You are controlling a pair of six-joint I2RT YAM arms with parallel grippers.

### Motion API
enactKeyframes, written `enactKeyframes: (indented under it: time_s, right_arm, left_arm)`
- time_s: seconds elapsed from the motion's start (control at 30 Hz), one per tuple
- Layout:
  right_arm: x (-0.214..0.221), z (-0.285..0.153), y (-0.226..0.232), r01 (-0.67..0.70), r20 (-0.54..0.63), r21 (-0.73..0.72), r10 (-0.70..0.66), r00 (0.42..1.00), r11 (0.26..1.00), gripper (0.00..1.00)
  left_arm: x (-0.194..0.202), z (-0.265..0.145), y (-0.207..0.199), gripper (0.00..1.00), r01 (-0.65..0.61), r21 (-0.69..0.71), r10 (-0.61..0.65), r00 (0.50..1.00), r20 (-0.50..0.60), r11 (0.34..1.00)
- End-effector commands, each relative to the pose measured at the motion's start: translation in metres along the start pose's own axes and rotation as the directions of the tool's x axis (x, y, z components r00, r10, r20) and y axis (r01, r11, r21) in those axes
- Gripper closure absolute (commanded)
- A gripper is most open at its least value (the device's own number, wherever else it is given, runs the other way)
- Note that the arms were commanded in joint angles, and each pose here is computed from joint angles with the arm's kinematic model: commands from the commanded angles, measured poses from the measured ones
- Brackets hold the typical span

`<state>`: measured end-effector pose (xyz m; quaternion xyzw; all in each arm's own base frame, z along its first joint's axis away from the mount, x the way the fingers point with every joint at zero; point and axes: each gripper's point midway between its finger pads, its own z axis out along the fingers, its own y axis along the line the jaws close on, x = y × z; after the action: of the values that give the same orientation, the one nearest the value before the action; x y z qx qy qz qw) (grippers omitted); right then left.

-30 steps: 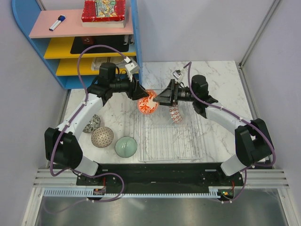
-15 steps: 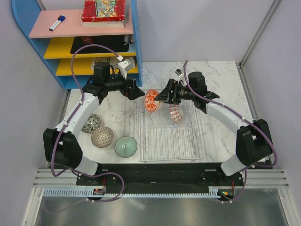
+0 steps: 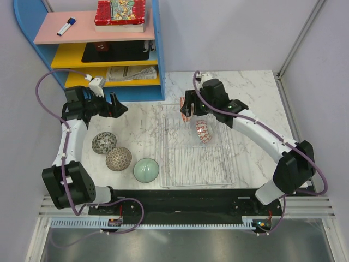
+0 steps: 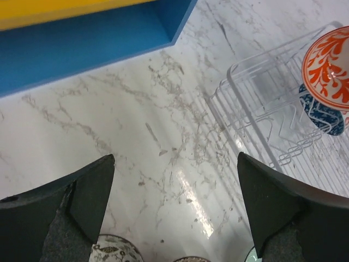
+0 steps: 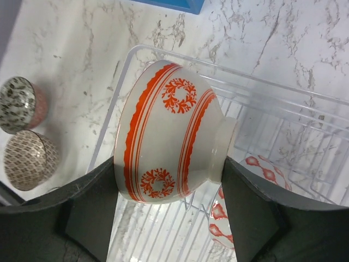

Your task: Load the bowls into the dish rack

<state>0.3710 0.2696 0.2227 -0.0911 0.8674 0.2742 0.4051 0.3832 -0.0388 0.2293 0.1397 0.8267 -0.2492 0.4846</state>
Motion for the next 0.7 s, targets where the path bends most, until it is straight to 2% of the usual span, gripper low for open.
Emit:
enactKeyframes:
  time_s: [0.0, 0.13, 0.27, 0.43, 0.67]
  right_arm:
    - [-0.035, -0.009, 0.013, 0.210, 0.112, 0.182, -0.233, 0.966, 0.961, 1.00]
    - [-0.029, -0.009, 0.028, 0.331, 0.097, 0.284, -0.370, 0.924, 0.900, 1.00]
    - [-0.021, -0.006, 0.029, 0.407, 0.062, 0.395, -0.465, 0.883, 0.824, 1.00]
    - [0.002, 0.000, 0.042, 0.488, 0.018, 0.414, -0.543, 0.840, 0.768, 1.00]
    - [0.026, 0.007, 0.058, 0.514, 0.003, 0.403, -0.562, 0.827, 0.757, 1.00]
  left_arm:
    - [0.025, -0.017, 0.013, 0.00, 0.008, -0.073, -0.010, 0.999, -0.033, 0.997]
    - [0.045, -0.034, 0.035, 0.00, 0.030, -0.151, -0.037, 0.998, -0.043, 0.988]
    - [0.054, -0.045, 0.045, 0.00, 0.063, -0.151, -0.067, 0.997, -0.024, 0.986]
    - [0.063, -0.052, 0.056, 0.00, 0.113, -0.149, -0.115, 0.993, -0.008, 0.982]
    - [0.062, -0.052, 0.055, 0.00, 0.120, -0.128, -0.121, 0.993, 0.001, 0.985]
